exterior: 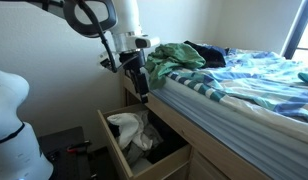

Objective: Put the green cloth in the open drawer then close the drawer

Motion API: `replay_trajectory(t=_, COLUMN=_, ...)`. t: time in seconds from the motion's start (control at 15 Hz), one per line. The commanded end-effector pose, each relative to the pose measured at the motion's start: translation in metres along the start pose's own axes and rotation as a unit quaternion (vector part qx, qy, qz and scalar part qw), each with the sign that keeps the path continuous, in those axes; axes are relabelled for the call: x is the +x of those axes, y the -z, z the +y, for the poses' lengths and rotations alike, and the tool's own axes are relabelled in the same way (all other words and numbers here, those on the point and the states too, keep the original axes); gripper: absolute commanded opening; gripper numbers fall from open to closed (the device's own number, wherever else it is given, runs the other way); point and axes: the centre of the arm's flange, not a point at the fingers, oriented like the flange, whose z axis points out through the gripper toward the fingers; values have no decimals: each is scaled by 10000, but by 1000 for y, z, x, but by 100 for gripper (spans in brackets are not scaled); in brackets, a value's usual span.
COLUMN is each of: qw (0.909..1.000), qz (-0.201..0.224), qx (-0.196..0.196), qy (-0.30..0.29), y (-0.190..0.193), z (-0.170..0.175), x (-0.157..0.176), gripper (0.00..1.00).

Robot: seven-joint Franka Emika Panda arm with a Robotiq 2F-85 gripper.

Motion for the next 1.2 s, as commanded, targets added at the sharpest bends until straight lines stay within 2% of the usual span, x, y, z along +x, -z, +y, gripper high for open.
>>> replay_trajectory(t=0.0, qw=9979, qz=235, qx=588, qy=-112, y=5, z=-27, x=18, gripper=100)
replay_trajectory(t=0.47, qw=9794, qz=417, qx=1937, qy=-395, y=19, z=-86, x=34, gripper=100)
replay_trajectory(t=0.53, qw=9779, qz=434, qx=2007, qy=-383, y=21, z=-89, x=34, gripper=100)
replay_trajectory(t=0.6, qw=9818, qz=341, qx=1824, qy=-408, y=18, z=-83, x=25, gripper=100)
replay_trajectory(t=1.07, qw=9800, qz=355, qx=1916, qy=-412, y=21, z=-88, x=27, gripper=100)
replay_trajectory(t=1.13, qw=9807, qz=235, qx=1932, qy=-207, y=17, z=-89, x=25, gripper=100)
